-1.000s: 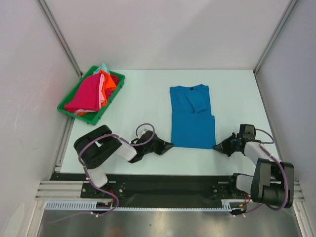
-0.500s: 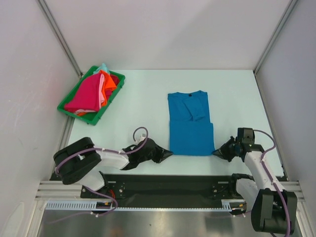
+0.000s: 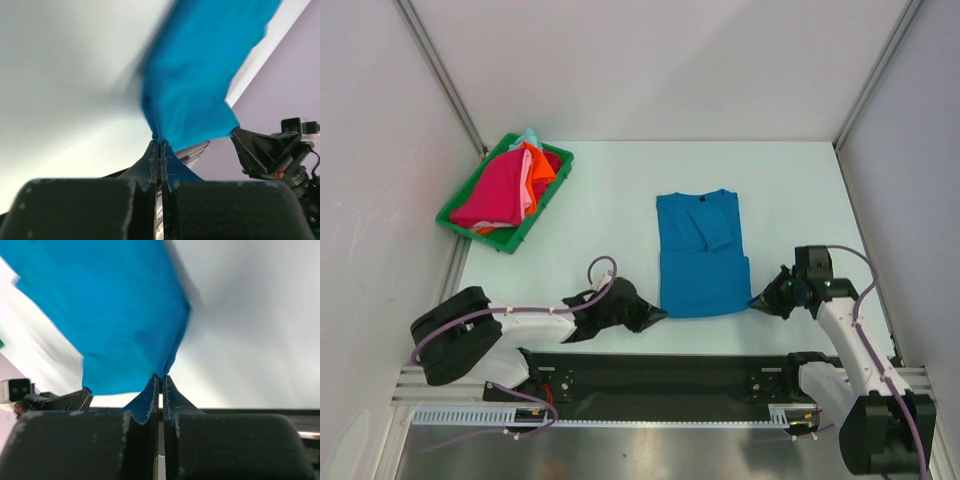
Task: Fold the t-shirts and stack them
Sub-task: Fold the tshirt
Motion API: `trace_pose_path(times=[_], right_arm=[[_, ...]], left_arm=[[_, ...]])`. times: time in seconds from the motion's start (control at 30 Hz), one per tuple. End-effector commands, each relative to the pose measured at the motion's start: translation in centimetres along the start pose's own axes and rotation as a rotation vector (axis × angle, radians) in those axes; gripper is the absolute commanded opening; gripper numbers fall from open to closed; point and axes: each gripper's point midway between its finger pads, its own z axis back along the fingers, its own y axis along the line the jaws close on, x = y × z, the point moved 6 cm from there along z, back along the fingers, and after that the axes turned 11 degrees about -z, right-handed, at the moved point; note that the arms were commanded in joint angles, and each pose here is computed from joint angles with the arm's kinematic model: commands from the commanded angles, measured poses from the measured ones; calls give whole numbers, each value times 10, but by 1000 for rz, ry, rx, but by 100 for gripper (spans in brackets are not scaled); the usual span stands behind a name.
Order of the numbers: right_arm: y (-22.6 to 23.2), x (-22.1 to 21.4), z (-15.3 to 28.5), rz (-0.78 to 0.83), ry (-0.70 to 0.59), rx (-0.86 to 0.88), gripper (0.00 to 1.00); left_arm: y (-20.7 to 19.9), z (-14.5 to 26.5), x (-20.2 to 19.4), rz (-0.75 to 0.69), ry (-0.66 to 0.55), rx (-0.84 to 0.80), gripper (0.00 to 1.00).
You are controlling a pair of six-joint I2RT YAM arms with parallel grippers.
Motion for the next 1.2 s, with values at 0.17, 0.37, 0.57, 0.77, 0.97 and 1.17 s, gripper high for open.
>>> trace_pose_path(times=[0.17,0.37,0.57,0.77,0.97,1.17], right_arm=[[105,71,4,156,-97,102,0],[172,121,-23,191,-72,141,0],[214,165,-64,188,-35,125,0],[252,199,-84,190,-23,172,0],[264,218,-117,176,18,183,0],[259,240,-131,130,31,200,0]], left_arm=[[-109,-4,77,-240,-80,-70,0],[-146,-29,141,-305,-89,-93,0],[-164,-60,200,-293,-102,-130,0],[-179,-93,240,-273,-107,-175,0],[-183,-108,263,-246,-117,-193,0],[-171,-117,282,-213,-144,-166,0]])
